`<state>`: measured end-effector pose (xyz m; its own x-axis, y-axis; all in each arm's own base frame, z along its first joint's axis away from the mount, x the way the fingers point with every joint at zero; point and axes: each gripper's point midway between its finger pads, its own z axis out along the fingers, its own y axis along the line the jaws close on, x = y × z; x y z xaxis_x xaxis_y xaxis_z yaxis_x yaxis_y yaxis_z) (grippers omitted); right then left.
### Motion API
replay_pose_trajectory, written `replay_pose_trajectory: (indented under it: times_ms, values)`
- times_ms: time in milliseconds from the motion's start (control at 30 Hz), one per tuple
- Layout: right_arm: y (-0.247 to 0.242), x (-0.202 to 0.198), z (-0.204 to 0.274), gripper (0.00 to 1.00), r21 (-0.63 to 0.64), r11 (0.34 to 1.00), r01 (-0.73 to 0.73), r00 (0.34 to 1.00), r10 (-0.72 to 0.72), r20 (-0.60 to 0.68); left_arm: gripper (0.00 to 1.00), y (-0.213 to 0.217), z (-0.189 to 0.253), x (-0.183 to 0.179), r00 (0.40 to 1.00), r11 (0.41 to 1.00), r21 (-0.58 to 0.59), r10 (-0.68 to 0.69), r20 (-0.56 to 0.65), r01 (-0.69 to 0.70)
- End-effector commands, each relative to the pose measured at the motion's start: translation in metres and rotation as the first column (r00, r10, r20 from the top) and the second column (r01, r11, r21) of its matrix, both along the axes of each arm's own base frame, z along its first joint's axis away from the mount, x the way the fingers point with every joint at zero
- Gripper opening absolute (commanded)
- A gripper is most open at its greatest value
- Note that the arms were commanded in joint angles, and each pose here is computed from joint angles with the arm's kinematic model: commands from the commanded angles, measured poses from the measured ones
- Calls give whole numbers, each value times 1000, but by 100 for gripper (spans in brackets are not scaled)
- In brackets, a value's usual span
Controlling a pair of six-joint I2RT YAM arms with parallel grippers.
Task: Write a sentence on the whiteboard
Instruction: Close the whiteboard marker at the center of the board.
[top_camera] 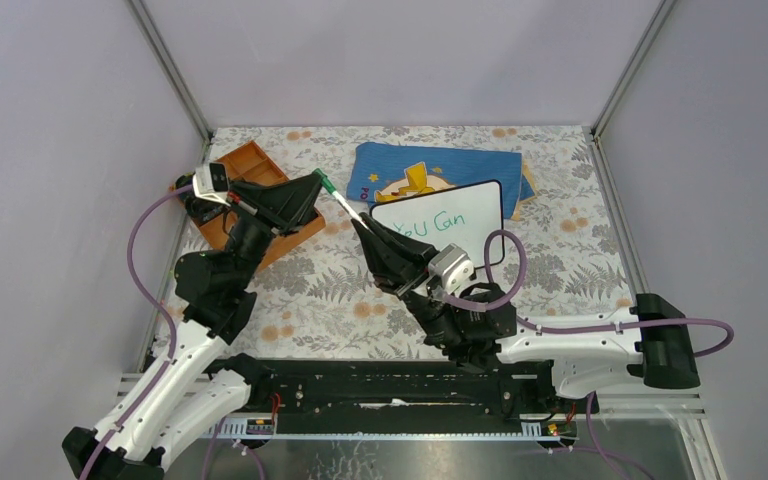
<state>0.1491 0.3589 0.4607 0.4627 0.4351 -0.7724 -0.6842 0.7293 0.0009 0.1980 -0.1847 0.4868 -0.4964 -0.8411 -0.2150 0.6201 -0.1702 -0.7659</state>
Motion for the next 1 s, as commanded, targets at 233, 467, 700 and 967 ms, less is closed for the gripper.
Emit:
replay_pose_trajectory:
  times_ms: [233, 467, 700, 967]
  values:
    - [-15, 7, 29, 0, 120, 991, 61, 998, -65, 25, 0, -16, 1, -11, 997, 997, 25, -70, 30, 70]
    - [-12, 10, 27, 0, 117, 990, 77, 996, -82, 31, 0, -25, -2, -12, 995, 995, 35, -95, 20, 94]
    - [-16, 15, 24, 0, 139, 987, 84, 996, -87, 21, 0, -33, -3, -11, 995, 993, 71, -100, 22, 99]
    - [-29, 9, 29, 0, 174, 983, 53, 997, -61, 38, 13, -31, 4, -7, 998, 994, 88, -63, 21, 61]
